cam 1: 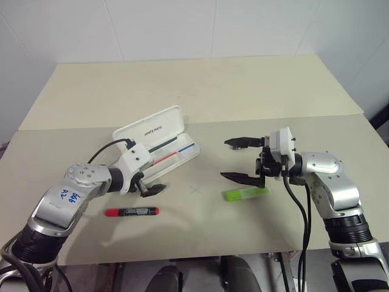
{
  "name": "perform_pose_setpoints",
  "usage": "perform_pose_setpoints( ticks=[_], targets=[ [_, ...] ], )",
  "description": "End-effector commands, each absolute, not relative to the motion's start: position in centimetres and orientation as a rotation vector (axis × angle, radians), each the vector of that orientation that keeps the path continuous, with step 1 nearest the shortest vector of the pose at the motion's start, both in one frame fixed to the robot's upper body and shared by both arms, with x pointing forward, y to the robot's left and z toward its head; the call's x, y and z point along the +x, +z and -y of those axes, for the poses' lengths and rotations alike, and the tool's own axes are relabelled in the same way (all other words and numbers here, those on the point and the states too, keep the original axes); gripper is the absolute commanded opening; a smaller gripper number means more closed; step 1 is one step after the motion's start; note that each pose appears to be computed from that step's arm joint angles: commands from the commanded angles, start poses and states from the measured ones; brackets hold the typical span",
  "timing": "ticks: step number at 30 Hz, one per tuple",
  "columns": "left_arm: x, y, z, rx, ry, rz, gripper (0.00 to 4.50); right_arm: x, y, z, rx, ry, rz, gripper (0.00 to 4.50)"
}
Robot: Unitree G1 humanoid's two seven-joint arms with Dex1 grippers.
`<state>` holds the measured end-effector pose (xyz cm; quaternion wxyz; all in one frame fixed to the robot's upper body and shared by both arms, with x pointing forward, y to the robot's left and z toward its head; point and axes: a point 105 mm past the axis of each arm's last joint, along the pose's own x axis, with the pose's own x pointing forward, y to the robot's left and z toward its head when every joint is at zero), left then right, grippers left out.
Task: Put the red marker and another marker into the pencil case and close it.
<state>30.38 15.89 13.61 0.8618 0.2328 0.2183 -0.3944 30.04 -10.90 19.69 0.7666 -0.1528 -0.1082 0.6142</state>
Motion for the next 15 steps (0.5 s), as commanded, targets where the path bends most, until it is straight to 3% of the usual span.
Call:
perform_pose_setpoints(
  ticks=[1, 5, 15],
  targets=[
    [30.7, 13.9, -15.8, 0.505, -0.816, -0.450, 4.46, 29.5, 21.3, 10.8, -0.358, 1.331, 0.297, 4.50],
    [30.9, 13.5, -16.0, 0.514, -0.806, -0.477, 4.46, 29.6, 21.5, 10.7, -0.359, 1.329, 0.302, 4.50],
    [31.0, 12.7, -16.6, 0.544, -0.805, -0.522, 1.13, 29.7, 21.8, 10.8, -0.360, 1.315, 0.312, 4.50]
  ],
)
